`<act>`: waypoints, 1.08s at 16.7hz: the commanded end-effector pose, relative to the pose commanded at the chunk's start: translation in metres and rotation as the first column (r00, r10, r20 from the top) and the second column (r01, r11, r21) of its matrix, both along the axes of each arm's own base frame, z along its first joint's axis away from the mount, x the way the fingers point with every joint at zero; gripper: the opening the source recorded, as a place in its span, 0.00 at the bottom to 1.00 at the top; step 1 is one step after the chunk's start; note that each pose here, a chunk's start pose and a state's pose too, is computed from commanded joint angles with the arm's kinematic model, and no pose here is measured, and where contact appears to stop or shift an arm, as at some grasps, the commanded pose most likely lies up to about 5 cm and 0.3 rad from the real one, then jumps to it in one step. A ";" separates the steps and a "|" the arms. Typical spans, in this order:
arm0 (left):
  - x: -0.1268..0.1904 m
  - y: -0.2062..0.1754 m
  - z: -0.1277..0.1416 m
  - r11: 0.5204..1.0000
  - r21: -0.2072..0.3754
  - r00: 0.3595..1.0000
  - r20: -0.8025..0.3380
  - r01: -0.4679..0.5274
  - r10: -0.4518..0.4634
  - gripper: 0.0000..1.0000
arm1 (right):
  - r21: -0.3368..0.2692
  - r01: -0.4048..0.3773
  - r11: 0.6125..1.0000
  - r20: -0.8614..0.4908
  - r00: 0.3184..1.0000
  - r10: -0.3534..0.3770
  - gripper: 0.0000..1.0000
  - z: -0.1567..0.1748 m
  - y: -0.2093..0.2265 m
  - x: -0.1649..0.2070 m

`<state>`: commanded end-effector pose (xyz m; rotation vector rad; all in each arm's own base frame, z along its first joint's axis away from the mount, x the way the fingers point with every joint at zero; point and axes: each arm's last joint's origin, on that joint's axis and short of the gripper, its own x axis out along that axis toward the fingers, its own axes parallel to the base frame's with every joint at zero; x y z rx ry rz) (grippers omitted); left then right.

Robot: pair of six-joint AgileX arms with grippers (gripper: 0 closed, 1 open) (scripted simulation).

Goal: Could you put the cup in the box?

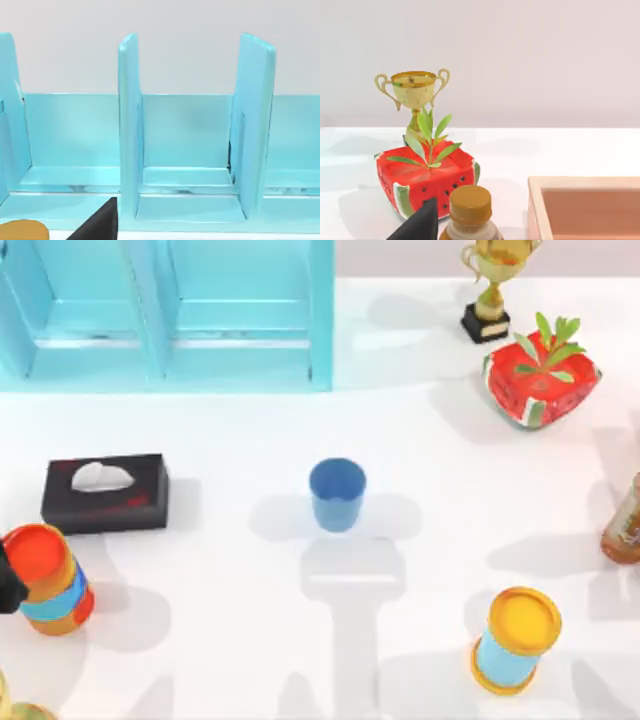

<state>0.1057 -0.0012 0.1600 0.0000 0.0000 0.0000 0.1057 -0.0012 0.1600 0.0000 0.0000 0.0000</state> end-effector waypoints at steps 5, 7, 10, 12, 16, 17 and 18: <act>0.000 0.000 0.000 1.000 0.000 1.000 0.000 0.000 0.000 1.00 | 0.017 -0.016 1.000 -0.034 0.999 0.016 1.00 0.011 0.002 0.000; 0.000 0.000 0.000 1.000 0.000 1.000 0.000 0.000 0.000 1.00 | 0.043 -0.037 0.998 -0.085 0.996 0.041 1.00 0.028 0.005 0.002; 0.000 0.000 0.000 1.000 0.000 1.000 0.000 0.000 0.000 1.00 | 0.098 -0.075 0.992 -0.198 0.976 0.094 1.00 0.064 0.013 0.012; 0.000 0.000 0.000 1.000 0.000 1.000 0.000 0.000 0.000 1.00 | 0.140 -0.097 0.985 -0.289 0.948 0.134 1.00 0.093 0.022 0.026; 0.000 0.000 0.000 1.000 0.000 1.000 0.000 0.000 0.000 1.00 | 0.217 -0.112 0.970 -0.492 0.845 0.208 1.00 0.150 0.054 0.072; 0.000 0.000 0.000 1.000 0.000 1.000 0.000 0.000 0.000 1.00 | 0.231 -0.110 0.967 -0.543 0.810 0.222 1.00 0.161 0.066 0.087; 0.000 0.000 0.000 1.000 0.000 1.000 0.000 0.000 0.000 1.00 | 0.241 -0.104 0.965 -0.593 0.771 0.232 1.00 0.171 0.079 0.103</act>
